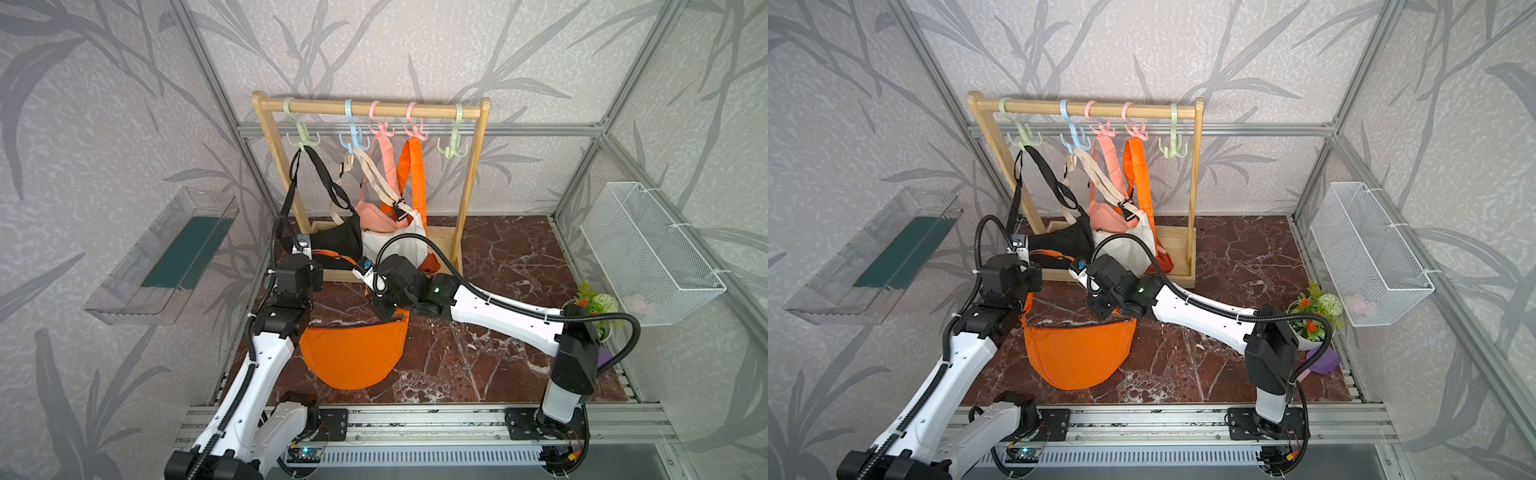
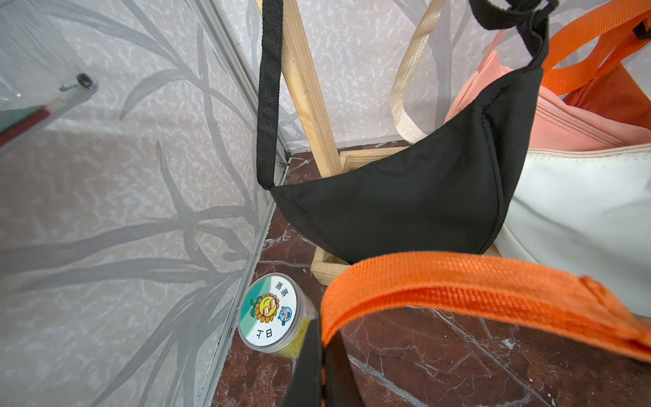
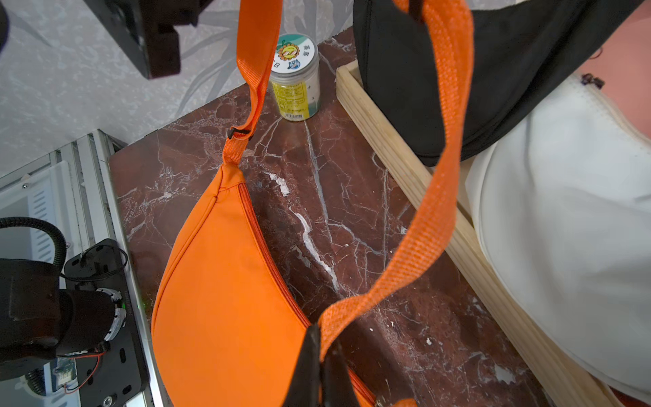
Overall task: Take the bag off the hook
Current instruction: Place the bag at the center of the board, then pick up the bag from the hook.
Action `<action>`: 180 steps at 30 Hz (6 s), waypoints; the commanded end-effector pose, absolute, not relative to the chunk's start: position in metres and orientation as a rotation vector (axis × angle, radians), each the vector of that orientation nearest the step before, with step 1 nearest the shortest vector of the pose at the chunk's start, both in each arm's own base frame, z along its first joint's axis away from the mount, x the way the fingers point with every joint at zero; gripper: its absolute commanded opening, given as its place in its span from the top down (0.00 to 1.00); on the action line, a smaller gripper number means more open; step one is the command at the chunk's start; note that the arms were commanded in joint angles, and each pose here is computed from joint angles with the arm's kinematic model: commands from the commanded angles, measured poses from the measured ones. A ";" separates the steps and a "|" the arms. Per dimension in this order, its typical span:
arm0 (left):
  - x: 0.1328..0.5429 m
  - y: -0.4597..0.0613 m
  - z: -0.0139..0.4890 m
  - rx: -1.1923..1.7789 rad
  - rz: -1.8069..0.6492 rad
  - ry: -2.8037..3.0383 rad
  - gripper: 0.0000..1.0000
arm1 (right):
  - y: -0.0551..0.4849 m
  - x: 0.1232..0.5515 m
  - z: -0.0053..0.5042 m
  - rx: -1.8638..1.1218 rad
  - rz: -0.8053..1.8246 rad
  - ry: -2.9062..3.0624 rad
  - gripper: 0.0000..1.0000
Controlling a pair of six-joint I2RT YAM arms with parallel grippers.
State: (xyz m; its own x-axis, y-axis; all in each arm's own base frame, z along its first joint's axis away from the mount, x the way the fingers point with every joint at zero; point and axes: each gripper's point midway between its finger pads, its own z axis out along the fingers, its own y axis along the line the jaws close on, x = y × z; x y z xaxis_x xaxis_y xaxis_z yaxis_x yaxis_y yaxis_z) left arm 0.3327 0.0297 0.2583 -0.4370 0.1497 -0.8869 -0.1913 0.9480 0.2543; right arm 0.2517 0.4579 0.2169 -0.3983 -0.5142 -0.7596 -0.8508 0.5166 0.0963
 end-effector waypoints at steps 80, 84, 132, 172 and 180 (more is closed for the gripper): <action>0.181 0.025 0.181 -1.081 -0.482 1.736 0.35 | 0.391 0.182 0.136 -1.010 0.577 2.306 0.64; 0.192 0.017 0.187 -1.074 -0.554 1.712 0.37 | 0.380 0.181 0.134 -0.994 0.557 2.303 0.65; 0.410 -0.112 0.438 -0.026 -0.350 1.541 0.49 | 0.256 0.406 0.302 -0.354 0.487 1.876 0.73; 0.528 -0.231 0.407 0.231 -0.509 1.648 0.48 | 0.311 0.500 0.350 -0.398 0.453 1.579 0.50; 0.536 -0.223 0.399 0.212 -0.425 1.661 0.45 | 0.303 0.515 0.335 -0.338 0.407 1.611 0.59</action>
